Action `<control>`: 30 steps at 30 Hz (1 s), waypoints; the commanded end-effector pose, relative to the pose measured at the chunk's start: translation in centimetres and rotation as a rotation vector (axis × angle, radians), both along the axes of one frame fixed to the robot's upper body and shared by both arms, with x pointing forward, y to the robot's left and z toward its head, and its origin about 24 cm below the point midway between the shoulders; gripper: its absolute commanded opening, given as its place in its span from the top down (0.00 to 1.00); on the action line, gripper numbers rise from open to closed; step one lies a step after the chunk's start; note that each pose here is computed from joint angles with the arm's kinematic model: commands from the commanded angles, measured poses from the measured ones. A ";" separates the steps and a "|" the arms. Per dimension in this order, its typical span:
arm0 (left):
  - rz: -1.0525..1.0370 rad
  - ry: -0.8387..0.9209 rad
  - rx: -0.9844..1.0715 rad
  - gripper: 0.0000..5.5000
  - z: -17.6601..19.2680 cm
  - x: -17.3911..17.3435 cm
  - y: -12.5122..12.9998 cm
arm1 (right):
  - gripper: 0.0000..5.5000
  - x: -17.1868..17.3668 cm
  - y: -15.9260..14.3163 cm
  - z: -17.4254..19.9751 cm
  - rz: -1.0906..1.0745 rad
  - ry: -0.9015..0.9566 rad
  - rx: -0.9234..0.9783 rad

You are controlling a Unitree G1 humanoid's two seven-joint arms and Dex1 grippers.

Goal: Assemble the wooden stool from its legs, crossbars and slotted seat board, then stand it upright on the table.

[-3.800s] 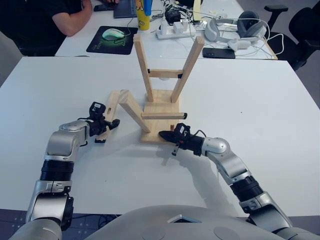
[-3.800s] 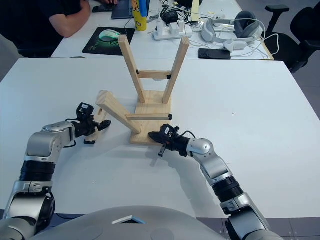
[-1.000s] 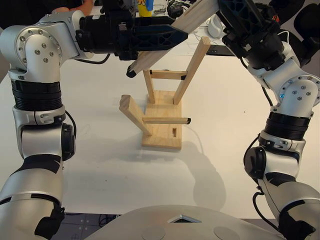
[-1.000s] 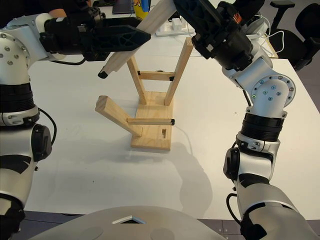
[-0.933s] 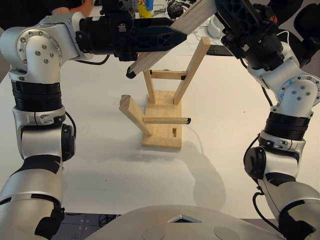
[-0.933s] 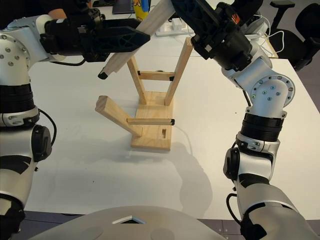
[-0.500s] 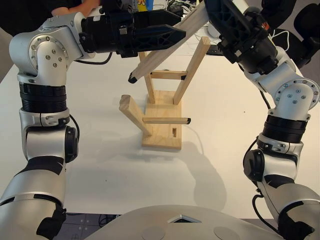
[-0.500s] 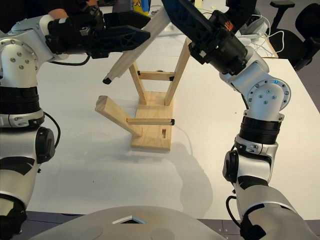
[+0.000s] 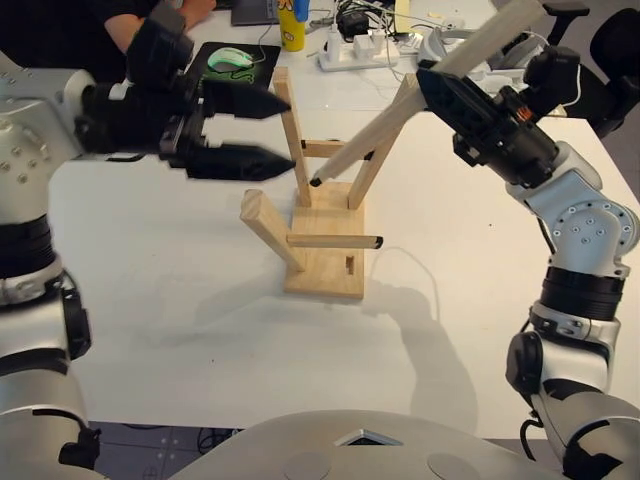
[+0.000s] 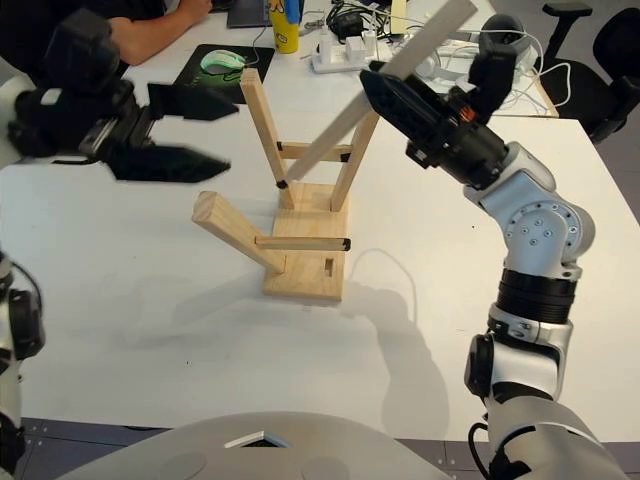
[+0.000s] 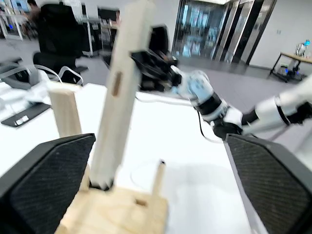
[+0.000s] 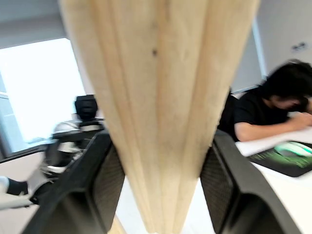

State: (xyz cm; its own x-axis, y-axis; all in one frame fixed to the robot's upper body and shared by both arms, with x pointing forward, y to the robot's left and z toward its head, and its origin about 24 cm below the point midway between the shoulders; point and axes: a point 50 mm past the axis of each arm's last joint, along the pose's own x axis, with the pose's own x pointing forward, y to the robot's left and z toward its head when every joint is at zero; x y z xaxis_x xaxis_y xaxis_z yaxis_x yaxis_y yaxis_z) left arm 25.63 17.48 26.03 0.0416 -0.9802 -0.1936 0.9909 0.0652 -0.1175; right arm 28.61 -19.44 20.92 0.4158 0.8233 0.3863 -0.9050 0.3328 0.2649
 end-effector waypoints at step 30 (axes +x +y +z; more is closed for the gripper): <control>0.112 -0.360 0.460 0.10 -5.6 3.5 1.9 | 0.63 -4.5 -1.9 -7.0 -0.013 0.005 -0.263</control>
State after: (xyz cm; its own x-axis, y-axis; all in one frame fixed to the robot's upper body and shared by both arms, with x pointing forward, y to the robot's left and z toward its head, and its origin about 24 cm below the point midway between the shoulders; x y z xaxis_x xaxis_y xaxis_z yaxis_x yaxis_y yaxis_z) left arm 28.66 19.10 20.06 0.2713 -0.7846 -0.5575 0.9500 0.1252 0.2862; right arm 24.60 -22.42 13.78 0.4718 0.8702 0.1423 -0.8745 0.4413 0.2012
